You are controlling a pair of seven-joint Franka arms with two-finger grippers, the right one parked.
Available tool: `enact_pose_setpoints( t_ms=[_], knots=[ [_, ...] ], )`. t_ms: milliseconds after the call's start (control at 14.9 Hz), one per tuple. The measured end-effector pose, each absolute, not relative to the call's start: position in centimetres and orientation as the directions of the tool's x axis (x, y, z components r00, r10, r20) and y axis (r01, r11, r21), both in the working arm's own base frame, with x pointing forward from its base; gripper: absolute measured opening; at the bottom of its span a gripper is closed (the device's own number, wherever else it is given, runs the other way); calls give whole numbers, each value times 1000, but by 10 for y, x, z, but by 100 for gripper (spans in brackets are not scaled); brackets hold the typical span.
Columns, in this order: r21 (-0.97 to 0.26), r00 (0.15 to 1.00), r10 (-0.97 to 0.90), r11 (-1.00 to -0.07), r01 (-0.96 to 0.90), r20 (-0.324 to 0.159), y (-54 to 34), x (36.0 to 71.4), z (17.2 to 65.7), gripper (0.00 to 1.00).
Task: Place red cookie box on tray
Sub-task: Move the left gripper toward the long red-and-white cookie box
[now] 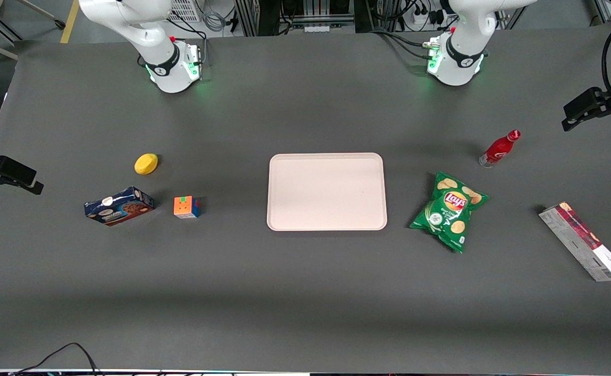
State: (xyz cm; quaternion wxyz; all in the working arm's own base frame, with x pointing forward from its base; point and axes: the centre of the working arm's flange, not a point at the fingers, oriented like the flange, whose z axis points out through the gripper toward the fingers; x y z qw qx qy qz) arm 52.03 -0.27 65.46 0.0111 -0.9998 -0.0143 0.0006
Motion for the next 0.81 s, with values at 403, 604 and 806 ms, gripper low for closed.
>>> enact_pose_setpoints(
  t_ms=[403, 604, 806],
  knots=[
    [-22, 999, 47, -999, 47, -1, 5, 522, 654, 100],
    [-26, 998, 57, -998, 57, -22, 11, 529, 643, 100],
    [-38, 990, 133, -991, 131, -56, 45, 540, 621, 100]
  ],
)
